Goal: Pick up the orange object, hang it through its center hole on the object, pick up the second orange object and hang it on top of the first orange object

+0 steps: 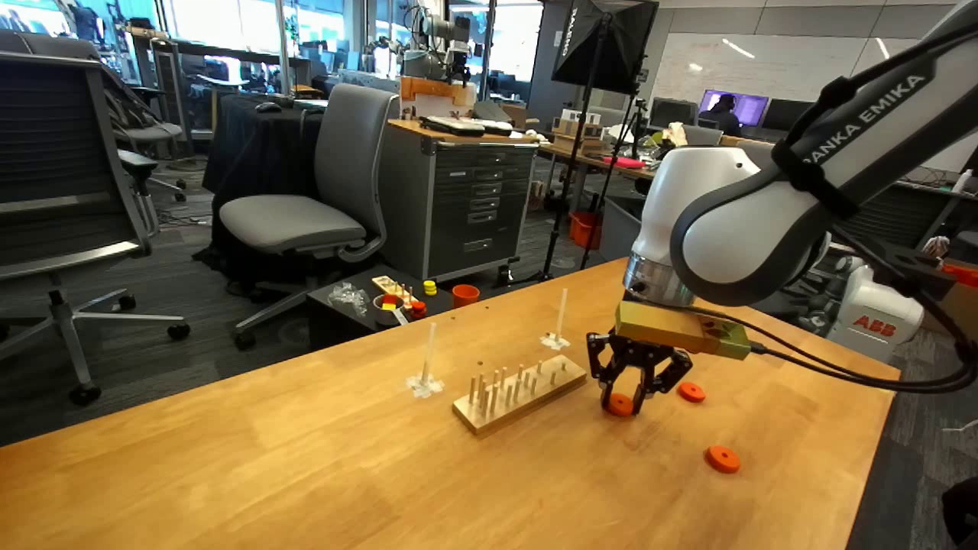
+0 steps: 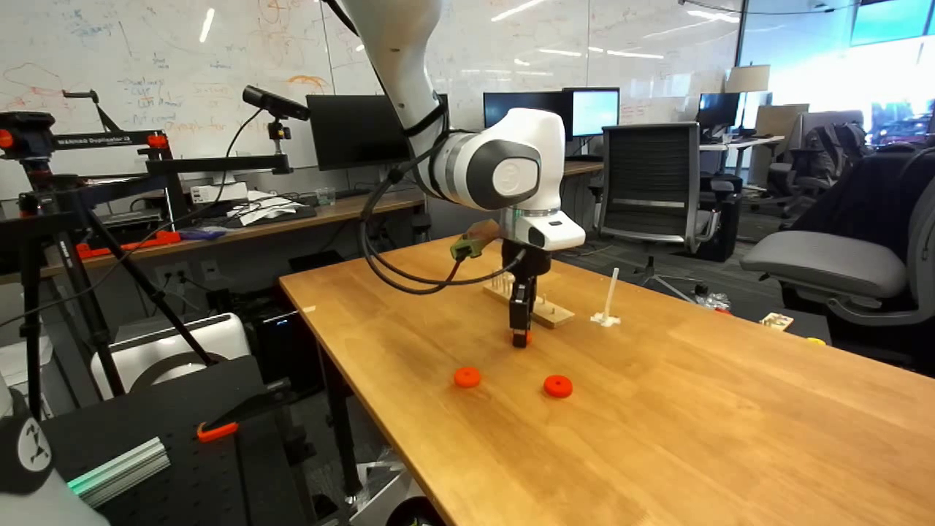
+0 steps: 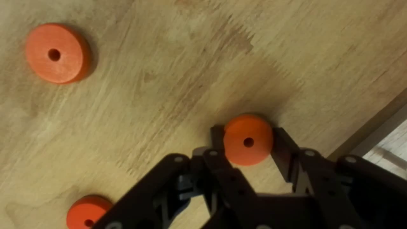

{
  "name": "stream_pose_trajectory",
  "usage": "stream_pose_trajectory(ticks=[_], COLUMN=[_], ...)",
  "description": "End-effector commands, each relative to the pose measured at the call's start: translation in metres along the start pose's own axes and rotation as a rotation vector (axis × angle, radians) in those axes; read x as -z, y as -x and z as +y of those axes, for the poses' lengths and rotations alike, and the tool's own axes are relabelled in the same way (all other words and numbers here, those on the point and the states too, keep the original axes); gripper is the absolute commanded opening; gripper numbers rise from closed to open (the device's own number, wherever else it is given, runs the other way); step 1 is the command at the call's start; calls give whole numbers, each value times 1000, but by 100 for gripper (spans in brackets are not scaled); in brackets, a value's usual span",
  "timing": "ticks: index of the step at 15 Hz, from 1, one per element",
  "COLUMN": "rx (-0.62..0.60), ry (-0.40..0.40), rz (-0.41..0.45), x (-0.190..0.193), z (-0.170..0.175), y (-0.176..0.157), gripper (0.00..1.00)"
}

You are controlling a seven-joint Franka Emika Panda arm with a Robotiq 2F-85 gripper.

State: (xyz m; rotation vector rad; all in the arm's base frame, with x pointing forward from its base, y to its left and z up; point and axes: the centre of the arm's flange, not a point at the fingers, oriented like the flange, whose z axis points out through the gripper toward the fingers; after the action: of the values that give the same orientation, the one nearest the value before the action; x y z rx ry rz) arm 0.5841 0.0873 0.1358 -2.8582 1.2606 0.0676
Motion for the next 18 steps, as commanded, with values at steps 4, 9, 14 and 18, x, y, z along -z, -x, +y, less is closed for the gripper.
stream_pose_trajectory(ticks=[4, 9, 14, 18], rx=[72, 277, 495, 610], ry=[-17, 130, 256, 261], rz=[31, -2, -97, -153], x=[42, 61, 81, 90], z=[-26, -54, -66, -73], y=[17, 28, 18, 12], gripper=[17, 17, 17, 17])
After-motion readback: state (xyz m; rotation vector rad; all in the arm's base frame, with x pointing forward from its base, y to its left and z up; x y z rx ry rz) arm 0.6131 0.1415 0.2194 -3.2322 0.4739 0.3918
